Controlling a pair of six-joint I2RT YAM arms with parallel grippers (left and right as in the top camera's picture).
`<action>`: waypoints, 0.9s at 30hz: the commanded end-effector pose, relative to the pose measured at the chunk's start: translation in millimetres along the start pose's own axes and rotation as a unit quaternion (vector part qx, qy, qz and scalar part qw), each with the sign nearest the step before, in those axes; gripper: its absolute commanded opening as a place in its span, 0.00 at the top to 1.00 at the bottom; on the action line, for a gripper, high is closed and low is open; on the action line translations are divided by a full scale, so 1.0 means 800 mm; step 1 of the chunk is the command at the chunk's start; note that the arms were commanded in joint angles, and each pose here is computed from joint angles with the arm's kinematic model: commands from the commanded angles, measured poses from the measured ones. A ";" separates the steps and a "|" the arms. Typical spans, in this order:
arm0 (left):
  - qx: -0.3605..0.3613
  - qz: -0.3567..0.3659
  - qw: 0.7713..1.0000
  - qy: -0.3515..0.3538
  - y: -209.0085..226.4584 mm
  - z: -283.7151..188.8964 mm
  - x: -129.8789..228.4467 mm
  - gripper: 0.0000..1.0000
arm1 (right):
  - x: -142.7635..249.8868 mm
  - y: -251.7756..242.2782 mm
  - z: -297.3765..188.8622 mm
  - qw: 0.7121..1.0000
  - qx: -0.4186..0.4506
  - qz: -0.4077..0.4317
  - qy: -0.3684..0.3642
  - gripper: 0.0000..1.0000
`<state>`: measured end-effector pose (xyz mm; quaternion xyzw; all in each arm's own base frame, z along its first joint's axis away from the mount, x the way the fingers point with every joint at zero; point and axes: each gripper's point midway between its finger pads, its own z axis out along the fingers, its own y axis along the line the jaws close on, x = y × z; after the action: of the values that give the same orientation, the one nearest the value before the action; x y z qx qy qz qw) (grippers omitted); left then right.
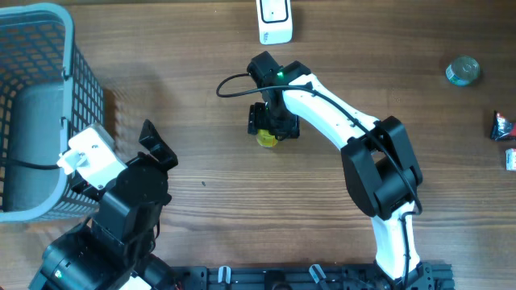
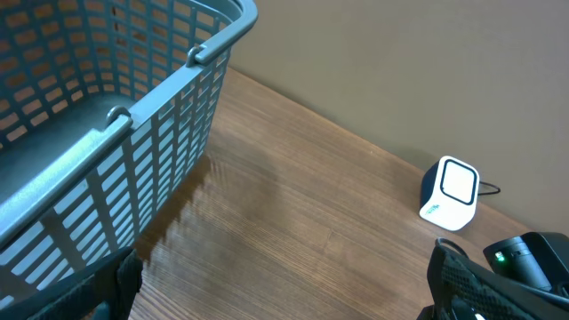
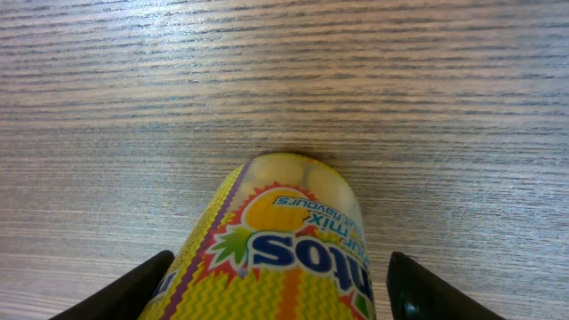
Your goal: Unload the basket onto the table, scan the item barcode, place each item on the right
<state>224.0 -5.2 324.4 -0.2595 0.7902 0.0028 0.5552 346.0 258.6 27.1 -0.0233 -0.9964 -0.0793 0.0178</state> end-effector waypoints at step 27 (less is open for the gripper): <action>-0.002 -0.010 1.000 0.000 0.003 -0.001 0.000 0.00 | 0.029 -0.005 -0.008 0.999 0.002 -0.005 0.040 0.03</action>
<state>224.0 -5.2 324.4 -0.2597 0.7901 0.0027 0.5552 325.2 258.7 27.5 -0.0107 -0.9939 -0.0884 0.0645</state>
